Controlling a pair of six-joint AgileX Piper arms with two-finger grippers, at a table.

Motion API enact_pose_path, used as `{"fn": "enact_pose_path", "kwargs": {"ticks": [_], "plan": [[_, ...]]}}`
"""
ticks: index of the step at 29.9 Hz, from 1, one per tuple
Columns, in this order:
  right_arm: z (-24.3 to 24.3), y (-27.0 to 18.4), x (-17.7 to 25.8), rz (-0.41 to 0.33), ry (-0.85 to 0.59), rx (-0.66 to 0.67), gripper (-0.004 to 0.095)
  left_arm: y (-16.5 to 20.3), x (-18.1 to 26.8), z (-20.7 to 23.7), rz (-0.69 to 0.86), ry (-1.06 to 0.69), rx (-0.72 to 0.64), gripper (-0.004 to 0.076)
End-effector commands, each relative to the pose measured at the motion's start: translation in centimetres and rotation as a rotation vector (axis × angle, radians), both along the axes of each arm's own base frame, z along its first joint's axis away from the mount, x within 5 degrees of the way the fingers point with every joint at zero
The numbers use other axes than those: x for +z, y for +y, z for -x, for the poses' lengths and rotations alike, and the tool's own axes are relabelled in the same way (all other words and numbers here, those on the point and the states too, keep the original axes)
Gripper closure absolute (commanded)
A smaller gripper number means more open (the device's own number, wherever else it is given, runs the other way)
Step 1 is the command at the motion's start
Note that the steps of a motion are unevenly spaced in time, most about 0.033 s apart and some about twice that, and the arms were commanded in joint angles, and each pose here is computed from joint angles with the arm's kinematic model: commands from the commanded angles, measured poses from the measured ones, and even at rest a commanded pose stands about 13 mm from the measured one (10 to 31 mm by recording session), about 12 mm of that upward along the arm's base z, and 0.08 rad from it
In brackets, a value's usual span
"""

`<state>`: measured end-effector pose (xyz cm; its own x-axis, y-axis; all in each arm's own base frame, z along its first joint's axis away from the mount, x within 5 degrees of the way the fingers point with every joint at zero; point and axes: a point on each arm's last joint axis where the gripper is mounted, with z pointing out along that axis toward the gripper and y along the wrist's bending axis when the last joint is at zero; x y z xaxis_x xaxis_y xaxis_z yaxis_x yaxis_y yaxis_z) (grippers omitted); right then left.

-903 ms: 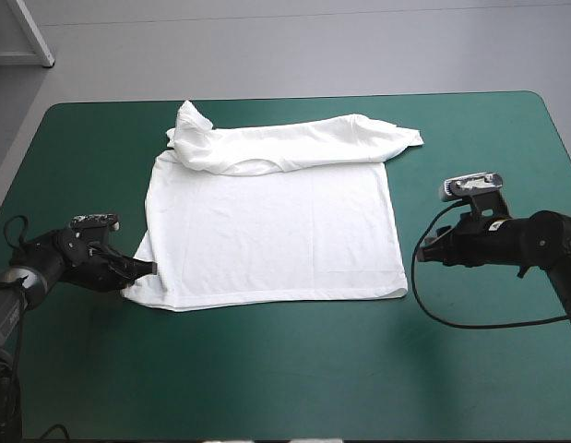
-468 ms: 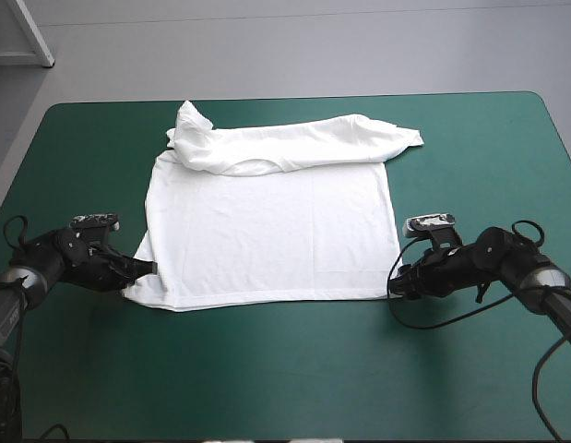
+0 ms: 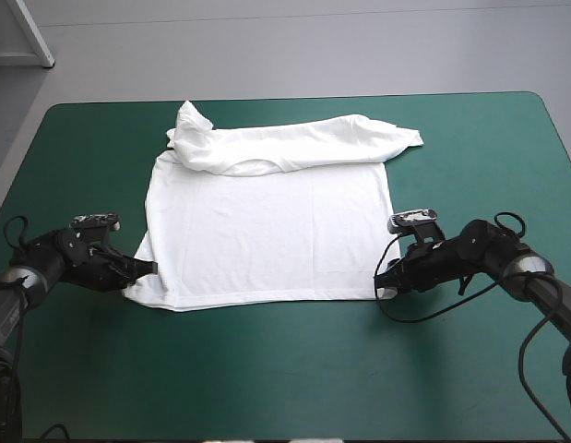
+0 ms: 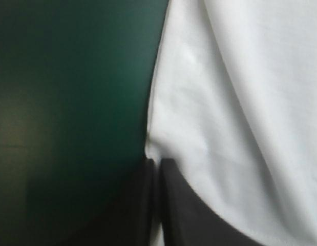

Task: Fold the cloth

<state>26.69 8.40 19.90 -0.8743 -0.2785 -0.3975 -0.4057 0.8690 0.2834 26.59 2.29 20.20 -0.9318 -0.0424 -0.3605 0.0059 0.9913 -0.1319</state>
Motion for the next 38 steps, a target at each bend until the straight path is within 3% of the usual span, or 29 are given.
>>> {"fn": "enact_pose_path", "kwargs": {"ticks": [1, 4, 11, 19, 28, 38], "plan": [[1.0, 0.6, -0.8, 0.005, 0.098, 0.074, 0.0675, -0.3, 0.4, 0.0, 0.021, -0.005, 0.008, 0.0705], [0.9, 0.4, -0.9, 0.034, 0.08, 0.072, 0.0919, -0.2, 0.4, -0.1, 0.019, -0.011, 0.009, 0.0705], [0.2, -0.1, 1.5, 0.059, -0.121, 0.013, 0.0904, -0.4, 1.5, -0.2, 0.034, -0.091, 0.008, 0.0705], [-1.2, -0.5, 10.8, 0.025, -0.552, -0.054, 0.0905, -0.8, 7.0, -0.6, 0.052, -0.306, -0.004, 0.0705], [-2.0, -0.6, 23.0, -0.022, -0.944, -0.079, 0.0908, -1.4, 19.7, -0.7, 0.068, -0.74, -0.047, 0.0705], [1.1, -2.0, 36.1, 0.002, -1.447, -0.152, 0.0908, -1.8, 34.3, 2.4, 0.006, -1.219, -0.078, 0.0705]]}}
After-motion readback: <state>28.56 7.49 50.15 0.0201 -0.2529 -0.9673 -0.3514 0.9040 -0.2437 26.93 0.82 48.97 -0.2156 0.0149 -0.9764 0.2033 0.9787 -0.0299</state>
